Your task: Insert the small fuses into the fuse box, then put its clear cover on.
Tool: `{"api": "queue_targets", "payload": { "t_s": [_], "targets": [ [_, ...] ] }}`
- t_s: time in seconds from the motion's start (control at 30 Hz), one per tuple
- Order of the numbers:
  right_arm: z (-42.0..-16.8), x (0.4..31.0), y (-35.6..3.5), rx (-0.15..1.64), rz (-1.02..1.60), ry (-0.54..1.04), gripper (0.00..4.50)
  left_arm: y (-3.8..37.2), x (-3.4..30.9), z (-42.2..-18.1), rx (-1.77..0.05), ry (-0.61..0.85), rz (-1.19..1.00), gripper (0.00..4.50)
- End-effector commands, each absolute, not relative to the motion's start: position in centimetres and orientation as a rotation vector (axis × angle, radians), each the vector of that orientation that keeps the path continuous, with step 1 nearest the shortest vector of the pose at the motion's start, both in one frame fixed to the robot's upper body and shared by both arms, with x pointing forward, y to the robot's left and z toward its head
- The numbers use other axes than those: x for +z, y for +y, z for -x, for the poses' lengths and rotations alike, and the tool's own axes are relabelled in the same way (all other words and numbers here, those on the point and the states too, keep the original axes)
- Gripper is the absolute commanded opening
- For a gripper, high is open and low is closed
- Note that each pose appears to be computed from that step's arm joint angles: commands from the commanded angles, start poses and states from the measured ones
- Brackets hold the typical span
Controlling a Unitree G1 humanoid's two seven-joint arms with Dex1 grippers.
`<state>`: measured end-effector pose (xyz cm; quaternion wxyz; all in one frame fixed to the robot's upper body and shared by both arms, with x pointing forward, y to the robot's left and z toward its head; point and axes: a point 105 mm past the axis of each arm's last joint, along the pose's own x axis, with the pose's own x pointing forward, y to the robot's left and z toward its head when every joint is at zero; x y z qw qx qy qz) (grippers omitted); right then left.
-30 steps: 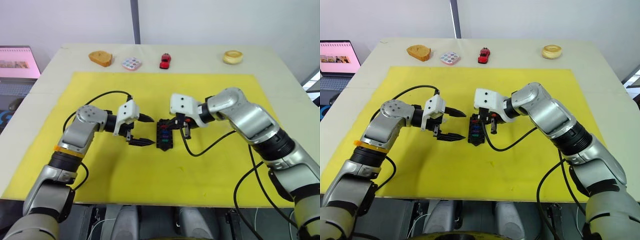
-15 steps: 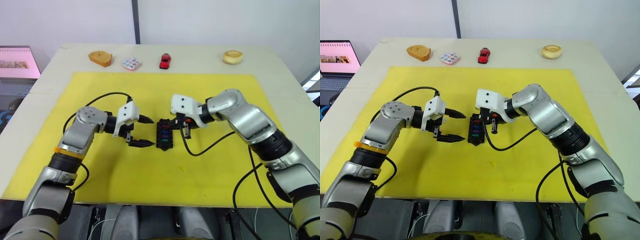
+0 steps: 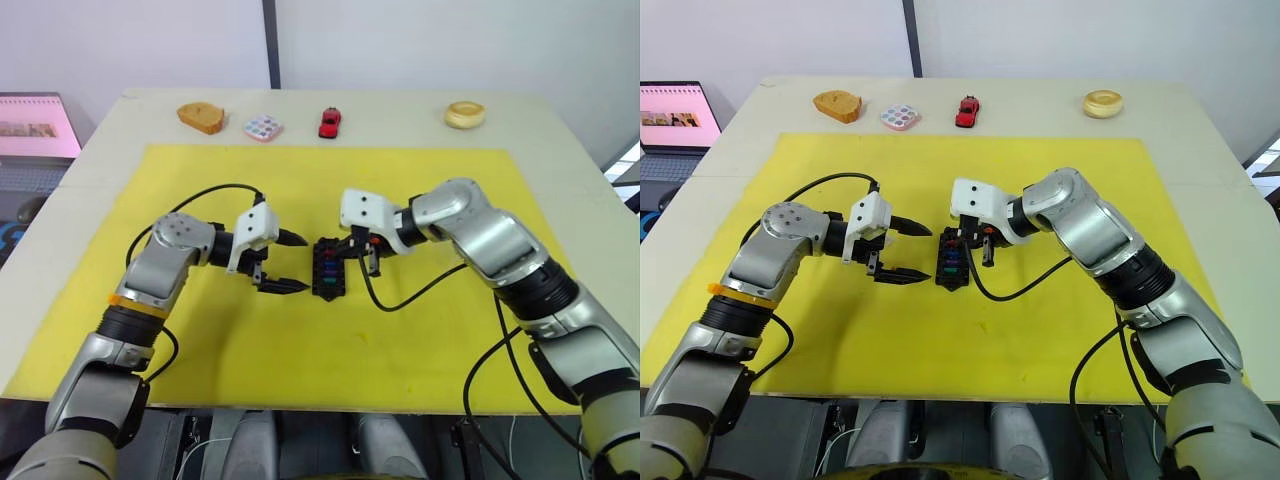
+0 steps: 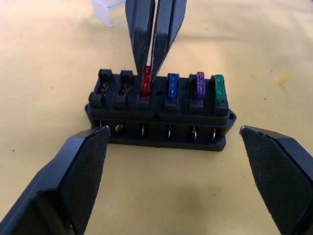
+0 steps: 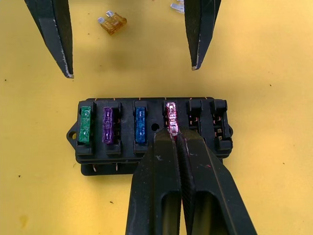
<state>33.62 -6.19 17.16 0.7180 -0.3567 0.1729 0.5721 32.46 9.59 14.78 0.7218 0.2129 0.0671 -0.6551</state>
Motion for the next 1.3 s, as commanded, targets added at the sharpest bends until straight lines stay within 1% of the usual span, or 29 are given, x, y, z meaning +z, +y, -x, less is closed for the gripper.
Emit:
{"api": "queue_targets", "payload": {
  "t_s": [0.03, 0.33, 0.6, 1.03, 1.13, 1.3],
  "targets": [
    [-34.0, 16.3, -6.8, 1.232, 0.813, 0.428, 0.00, 9.2, 15.2, -32.1, -1.460, 0.115, -0.492, 4.48],
    [-33.5, 15.5, -6.6, 1.229, 0.785, 0.522, 0.00, 9.1, 15.1, -32.1, -1.458, 0.116, -0.495, 4.48],
    [-33.6, 14.3, -6.8, 1.184, 0.789, 0.596, 0.00, 9.1, 15.0, -32.0, -1.458, 0.115, -0.495, 4.48],
    [-33.1, 13.0, -6.4, 1.180, 0.773, 0.637, 0.00, 9.0, 14.8, -31.9, -1.464, 0.116, -0.497, 4.48],
    [-33.0, 13.2, -6.2, 1.185, 0.761, 0.627, 0.00, 9.0, 14.9, -31.9, -1.464, 0.115, -0.494, 4.48],
    [-32.9, 14.4, -5.6, 1.195, 0.692, 0.614, 0.00, 8.9, 15.1, -31.9, -1.463, 0.112, -0.475, 4.48]
  ]
}}
